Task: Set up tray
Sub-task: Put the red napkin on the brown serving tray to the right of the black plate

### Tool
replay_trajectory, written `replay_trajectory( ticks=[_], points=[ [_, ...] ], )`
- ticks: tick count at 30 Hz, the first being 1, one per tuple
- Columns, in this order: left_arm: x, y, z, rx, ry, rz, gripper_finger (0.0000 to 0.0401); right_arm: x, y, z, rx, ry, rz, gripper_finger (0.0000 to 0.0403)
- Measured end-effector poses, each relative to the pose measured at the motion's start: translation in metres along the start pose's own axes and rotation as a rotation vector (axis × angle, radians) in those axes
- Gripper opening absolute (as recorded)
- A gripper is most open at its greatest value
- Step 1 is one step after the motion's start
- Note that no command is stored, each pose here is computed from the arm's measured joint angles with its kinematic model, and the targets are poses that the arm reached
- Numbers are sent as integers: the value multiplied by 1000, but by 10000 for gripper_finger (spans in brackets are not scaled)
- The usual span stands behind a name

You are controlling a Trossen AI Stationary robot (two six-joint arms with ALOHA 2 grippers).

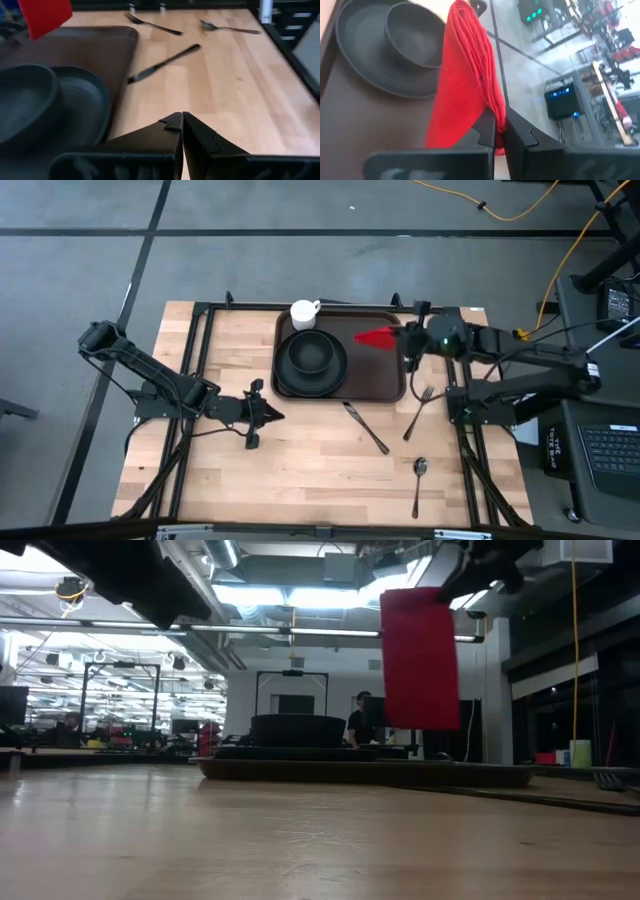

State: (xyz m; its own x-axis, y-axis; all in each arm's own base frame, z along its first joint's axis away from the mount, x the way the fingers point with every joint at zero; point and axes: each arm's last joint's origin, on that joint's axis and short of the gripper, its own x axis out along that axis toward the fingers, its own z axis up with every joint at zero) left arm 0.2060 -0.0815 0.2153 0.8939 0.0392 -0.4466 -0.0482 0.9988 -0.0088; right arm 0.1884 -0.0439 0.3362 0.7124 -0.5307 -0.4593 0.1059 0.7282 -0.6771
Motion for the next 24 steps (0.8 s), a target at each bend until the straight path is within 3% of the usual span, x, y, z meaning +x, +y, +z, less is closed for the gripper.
replay_trajectory(
  ticks=[10,17,24],
  points=[
    [4,17,3,-12,-34,218,1,21,-33,-16,-26,-69,-2,18],
    [8,32,2,-4,3,269,5,48,-39,-28,-10,-14,53,18],
    [10,40,-2,21,76,249,1,70,-39,-38,-104,55,80,18]
  ],
)
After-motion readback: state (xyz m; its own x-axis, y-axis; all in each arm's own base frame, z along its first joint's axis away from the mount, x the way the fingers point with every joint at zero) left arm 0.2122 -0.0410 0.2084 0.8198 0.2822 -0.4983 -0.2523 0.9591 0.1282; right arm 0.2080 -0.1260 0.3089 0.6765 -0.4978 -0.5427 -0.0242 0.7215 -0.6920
